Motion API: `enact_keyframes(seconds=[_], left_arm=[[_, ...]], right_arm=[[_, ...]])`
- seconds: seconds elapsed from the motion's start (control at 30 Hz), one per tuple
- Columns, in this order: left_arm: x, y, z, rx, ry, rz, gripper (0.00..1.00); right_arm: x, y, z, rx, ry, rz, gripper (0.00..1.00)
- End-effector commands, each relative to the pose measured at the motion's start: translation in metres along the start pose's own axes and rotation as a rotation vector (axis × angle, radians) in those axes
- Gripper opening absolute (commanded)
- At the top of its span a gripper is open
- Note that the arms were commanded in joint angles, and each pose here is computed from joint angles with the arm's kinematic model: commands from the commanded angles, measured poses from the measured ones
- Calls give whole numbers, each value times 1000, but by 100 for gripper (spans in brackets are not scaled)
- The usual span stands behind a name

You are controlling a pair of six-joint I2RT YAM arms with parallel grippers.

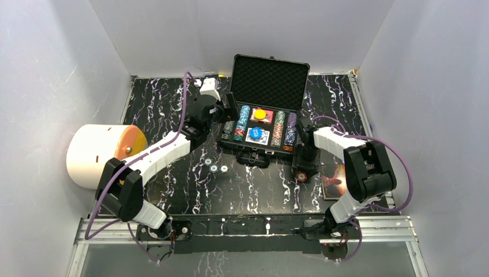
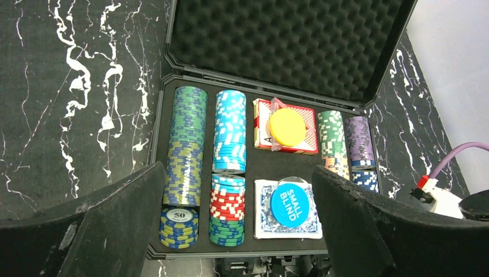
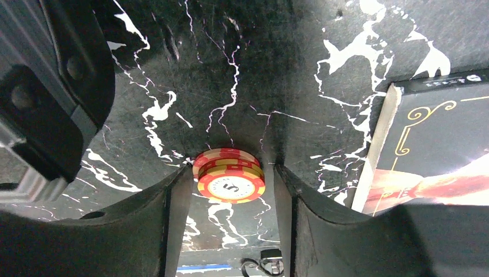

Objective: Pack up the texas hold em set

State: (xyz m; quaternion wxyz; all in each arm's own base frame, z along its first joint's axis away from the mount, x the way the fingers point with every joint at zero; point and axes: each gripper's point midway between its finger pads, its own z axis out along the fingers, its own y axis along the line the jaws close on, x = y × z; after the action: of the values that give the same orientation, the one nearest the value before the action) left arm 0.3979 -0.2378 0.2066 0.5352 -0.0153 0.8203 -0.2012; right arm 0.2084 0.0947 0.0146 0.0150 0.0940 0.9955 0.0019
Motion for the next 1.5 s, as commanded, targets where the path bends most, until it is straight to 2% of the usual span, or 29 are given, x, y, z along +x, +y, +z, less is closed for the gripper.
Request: enact_keyframes(seconds=[0.0,0.23,0.43,0.63,0.83,1.07,1.33,1.47], left_arm=[[-33,-9,-8,7,-79,-25,98],[-27,-17,-18,80,-31,8,98],[2,-25,-19,204,93,43,98],[18,-56,-23,403,154,61,97],[35,-93,-35,555,147,76,94],[61,-144,-45,705,178,27,93],[86,-178,-30,771,257,-53,87],[89,-187,-25,800,281,-76,87]], right_arm=[[-13,4,10,7,-28,-22,59],[-13,10,10,-26,-19,-32,34],[-20,20,-7,-81,-42,-34,25],[-26,38,-45,-187,-68,-5,24],[-41,42,-88,-249,-121,34,24],[-77,56,-137,-430,-157,215,26],[-100,70,-153,-585,-122,436,28],[-104,81,-163,-663,-109,469,29]])
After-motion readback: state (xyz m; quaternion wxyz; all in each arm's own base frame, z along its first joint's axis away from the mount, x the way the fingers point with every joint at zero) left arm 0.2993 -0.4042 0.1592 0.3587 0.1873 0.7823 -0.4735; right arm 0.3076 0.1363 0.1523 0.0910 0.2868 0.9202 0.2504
